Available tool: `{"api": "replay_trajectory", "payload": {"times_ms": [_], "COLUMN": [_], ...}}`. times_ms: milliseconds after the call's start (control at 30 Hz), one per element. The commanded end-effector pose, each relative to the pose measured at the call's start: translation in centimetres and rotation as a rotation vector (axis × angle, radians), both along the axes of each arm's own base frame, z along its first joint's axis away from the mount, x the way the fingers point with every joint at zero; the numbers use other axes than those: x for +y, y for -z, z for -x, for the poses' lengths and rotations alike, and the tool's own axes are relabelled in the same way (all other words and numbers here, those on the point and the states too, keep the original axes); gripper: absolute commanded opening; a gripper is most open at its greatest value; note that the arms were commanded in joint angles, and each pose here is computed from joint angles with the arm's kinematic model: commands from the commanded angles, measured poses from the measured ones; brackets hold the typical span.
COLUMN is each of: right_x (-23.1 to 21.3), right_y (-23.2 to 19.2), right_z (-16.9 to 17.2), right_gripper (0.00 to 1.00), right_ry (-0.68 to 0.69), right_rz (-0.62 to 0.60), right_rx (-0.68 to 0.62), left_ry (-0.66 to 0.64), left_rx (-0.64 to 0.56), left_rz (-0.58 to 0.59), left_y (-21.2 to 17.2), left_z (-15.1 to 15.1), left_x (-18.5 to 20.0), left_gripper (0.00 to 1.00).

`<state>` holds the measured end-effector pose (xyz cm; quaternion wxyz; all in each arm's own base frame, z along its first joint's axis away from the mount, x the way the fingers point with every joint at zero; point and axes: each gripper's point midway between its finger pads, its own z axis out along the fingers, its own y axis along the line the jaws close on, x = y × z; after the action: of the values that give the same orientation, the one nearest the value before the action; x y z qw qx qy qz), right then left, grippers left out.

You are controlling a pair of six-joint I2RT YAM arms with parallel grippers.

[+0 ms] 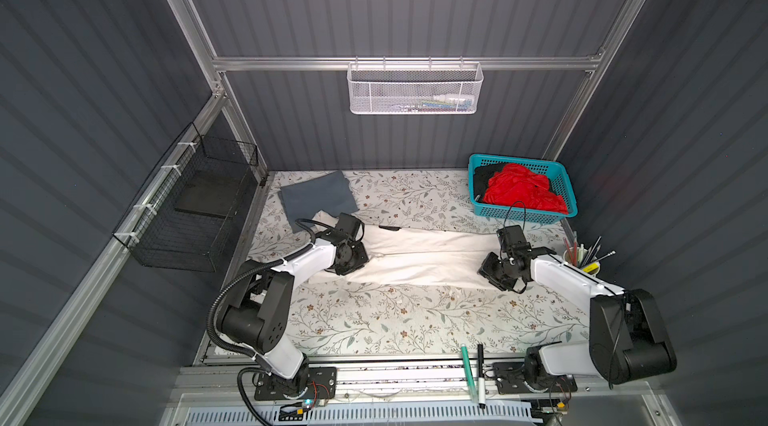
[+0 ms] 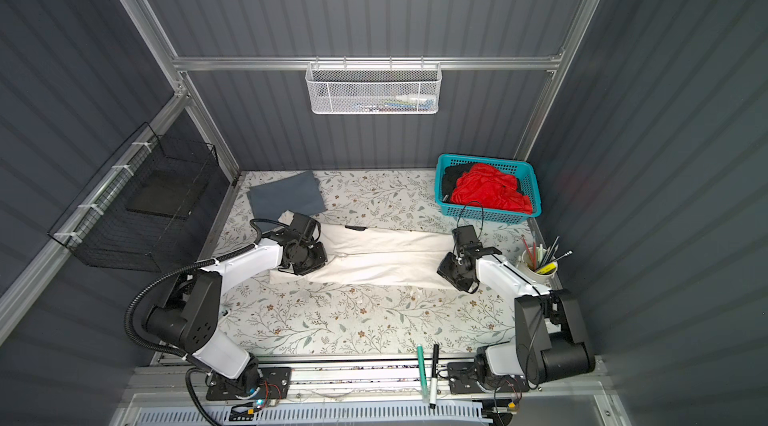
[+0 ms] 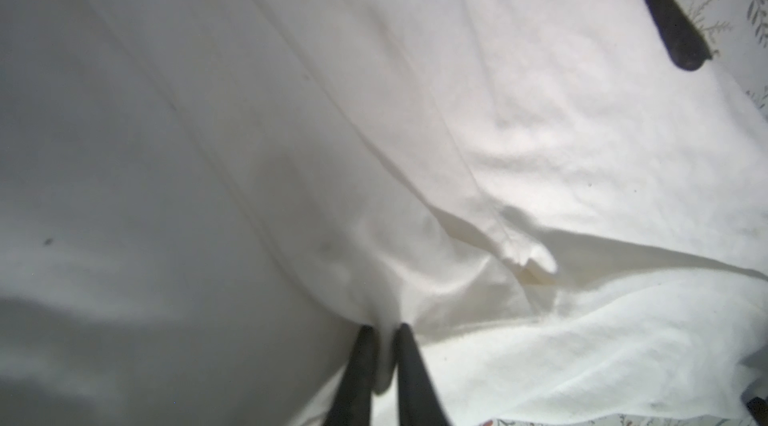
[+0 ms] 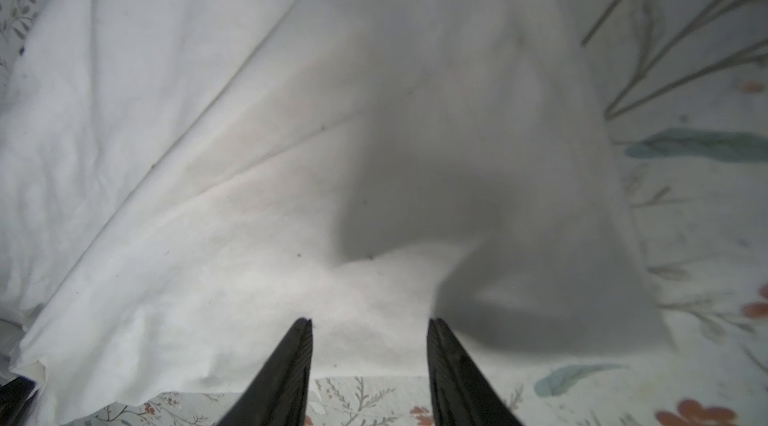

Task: Fold and stack the t-shirts

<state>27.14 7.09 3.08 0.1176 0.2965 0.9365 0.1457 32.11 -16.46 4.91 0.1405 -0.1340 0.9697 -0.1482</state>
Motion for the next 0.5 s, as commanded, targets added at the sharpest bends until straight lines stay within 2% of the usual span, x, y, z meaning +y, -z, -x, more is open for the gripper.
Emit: {"api": "replay_trajectory", "payload": {"times_ms": [0,233,433,467], "right_x": [-0.4,-0.7,-0.9,-0.9], "right_y": [0.7,0.1,0.1,0.1], "right_z": [0.6,0.5,0.8,0.9], "right_gripper": [0.47,0.47,0.46,0.47], "right_ry": [0.028,0.012,0.018,0.018], "right_rz": [-0.021,-0.005,0.004,0.004], "right_rx": [0.013,0.007,0.011,0.012], "left_ry": [0.003,0.041,0.164,0.190], "left_rx": [-0.035,-0.111,-0.177,-0.190], "left_rz": [0.001,-0.031,-0.061,-0.057], "left_y": [-1.3,-3.0,-4.1,-4.2], "left_z": [-1.1,-4.7,-8.8,-9.4], "left_x": [-0.5,-1.4,-3.4,-3.9], "left_gripper": [0.00,0.00,0.00,0.06]}}
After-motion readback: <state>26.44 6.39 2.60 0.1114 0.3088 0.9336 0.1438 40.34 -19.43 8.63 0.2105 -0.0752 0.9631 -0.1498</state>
